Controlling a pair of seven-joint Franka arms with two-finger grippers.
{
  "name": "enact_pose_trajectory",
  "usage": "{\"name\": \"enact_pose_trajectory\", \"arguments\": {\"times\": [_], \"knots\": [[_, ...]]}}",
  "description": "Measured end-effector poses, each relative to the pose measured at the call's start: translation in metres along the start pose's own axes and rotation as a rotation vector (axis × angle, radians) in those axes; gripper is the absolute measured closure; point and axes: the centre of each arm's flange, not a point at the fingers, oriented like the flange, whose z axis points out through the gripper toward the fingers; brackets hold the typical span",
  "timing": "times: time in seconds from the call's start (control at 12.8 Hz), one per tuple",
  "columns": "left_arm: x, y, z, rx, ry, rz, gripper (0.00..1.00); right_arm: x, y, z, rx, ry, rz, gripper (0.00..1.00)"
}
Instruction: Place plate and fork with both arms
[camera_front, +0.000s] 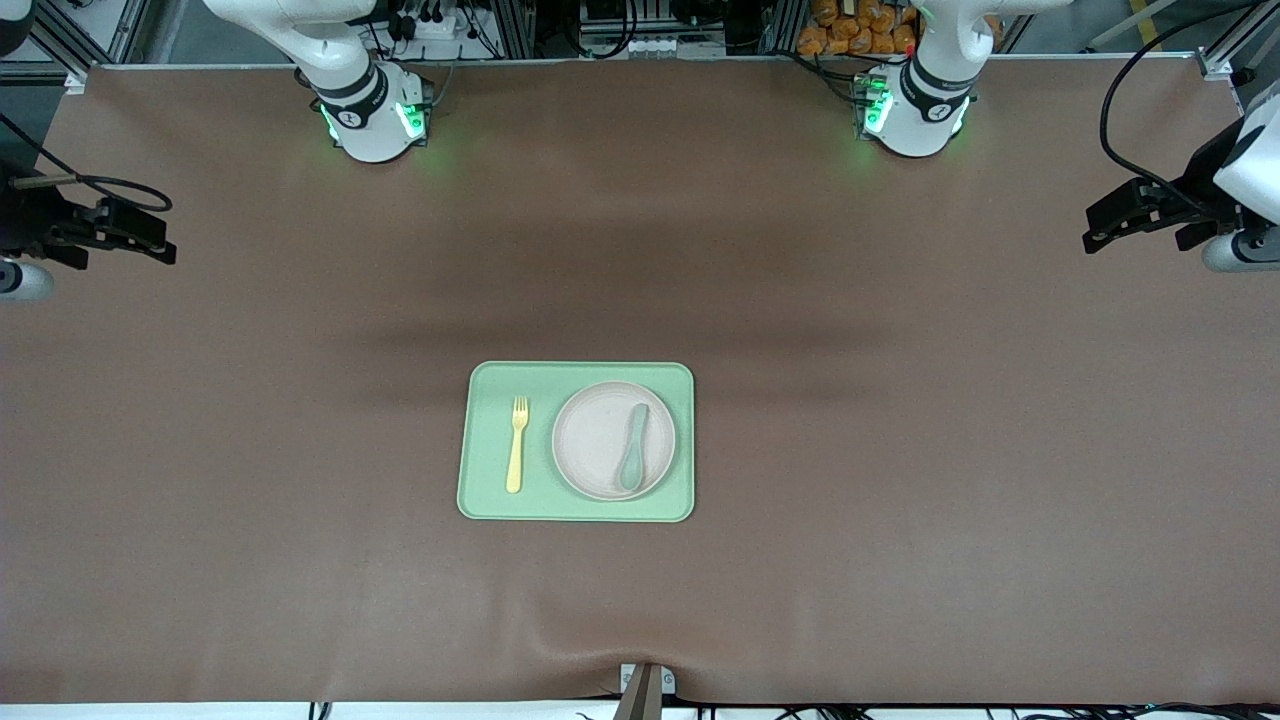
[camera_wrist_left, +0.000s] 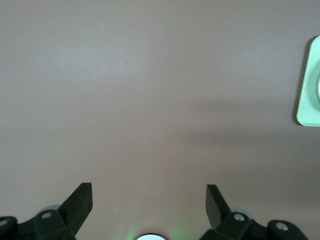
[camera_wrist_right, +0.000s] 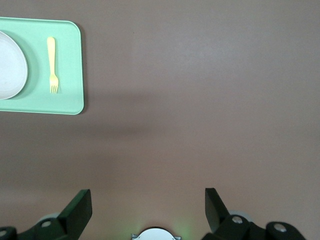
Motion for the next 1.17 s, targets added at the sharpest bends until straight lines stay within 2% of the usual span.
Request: {"name": "enact_pose_trajectory", "arguments": {"times": [0.39, 0.7, 1.17], "knots": [[0.0, 0.0, -0.001, 0.0, 0.001, 0.0, 0.0, 0.004, 0.0, -0.007, -0.009, 0.036, -0.014, 0.0], [-0.002, 0.0, -0.002, 0.0, 0.0, 0.001, 0.0, 0.004, 0.004, -0.023, -0.032, 0.069, -0.108, 0.0], [-0.009, -0.003, -0.01, 0.001, 0.003, -0.001, 0.0, -0.001, 0.008, -0.05, -0.04, 0.123, -0.116, 0.0]]}}
